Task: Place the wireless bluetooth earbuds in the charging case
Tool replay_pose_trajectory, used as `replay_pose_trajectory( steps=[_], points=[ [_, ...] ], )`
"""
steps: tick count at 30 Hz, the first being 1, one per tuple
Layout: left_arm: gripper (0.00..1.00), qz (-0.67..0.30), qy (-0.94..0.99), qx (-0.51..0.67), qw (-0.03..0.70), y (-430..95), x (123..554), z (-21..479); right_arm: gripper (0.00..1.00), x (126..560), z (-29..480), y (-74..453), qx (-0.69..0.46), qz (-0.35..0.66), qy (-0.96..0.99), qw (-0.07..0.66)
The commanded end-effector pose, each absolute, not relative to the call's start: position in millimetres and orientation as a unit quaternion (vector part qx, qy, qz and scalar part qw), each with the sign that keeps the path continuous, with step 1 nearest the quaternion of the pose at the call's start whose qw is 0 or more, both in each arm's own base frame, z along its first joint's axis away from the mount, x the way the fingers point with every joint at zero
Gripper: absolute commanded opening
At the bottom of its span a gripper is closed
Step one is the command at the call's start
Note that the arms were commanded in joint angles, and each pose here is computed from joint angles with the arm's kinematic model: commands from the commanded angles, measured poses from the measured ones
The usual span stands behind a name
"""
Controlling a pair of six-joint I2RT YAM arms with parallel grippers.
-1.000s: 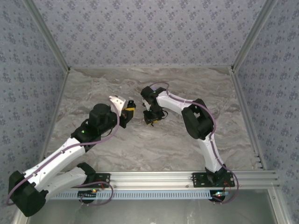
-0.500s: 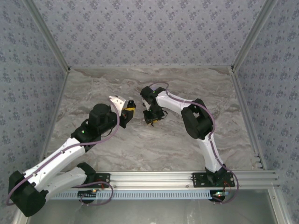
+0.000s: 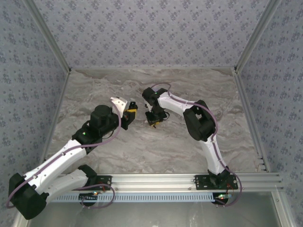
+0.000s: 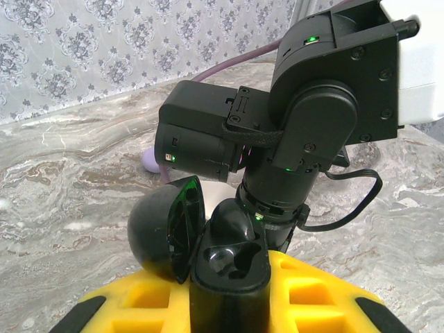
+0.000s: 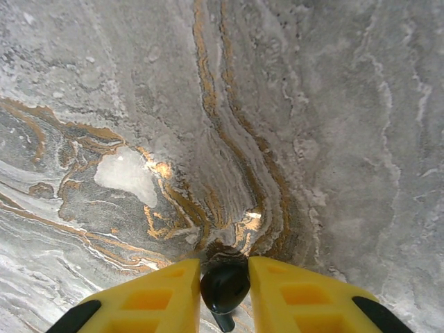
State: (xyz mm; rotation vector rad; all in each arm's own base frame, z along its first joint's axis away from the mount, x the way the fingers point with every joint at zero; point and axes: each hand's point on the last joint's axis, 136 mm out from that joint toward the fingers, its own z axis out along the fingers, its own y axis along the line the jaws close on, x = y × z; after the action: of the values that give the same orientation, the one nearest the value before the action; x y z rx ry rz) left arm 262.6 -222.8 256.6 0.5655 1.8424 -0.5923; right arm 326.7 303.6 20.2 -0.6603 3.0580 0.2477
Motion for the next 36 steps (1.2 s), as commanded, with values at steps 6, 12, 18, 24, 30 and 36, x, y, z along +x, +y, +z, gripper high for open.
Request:
replay_pose_trajectory(
  steps=[6, 12, 18, 24, 30, 36],
  points=[
    [0.21, -0.248, 0.765, 0.24, 0.544, -225, 266, 267, 0.23, 329, 14, 295, -0.179, 0.091, 0.98, 0.006],
    [0.21, -0.255, 0.77, 0.243, 0.532, -232, 270, 259, 0.23, 335, 28, 284, -0.145, 0.14, 0.979, 0.025],
    [0.21, -0.267, 0.777, 0.24, 0.516, -243, 276, 245, 0.22, 343, 38, 271, -0.104, 0.191, 0.975, 0.044],
    [0.21, -0.286, 0.783, 0.231, 0.501, -255, 284, 229, 0.22, 348, 47, 260, -0.073, 0.234, 0.967, 0.063],
    [0.2, -0.309, 0.786, 0.223, 0.487, -269, 291, 213, 0.22, 353, 62, 248, -0.047, 0.278, 0.956, 0.081],
    [0.2, -0.333, 0.783, 0.212, 0.48, -280, 297, 200, 0.22, 360, 88, 238, -0.024, 0.323, 0.939, 0.118]
  ],
)
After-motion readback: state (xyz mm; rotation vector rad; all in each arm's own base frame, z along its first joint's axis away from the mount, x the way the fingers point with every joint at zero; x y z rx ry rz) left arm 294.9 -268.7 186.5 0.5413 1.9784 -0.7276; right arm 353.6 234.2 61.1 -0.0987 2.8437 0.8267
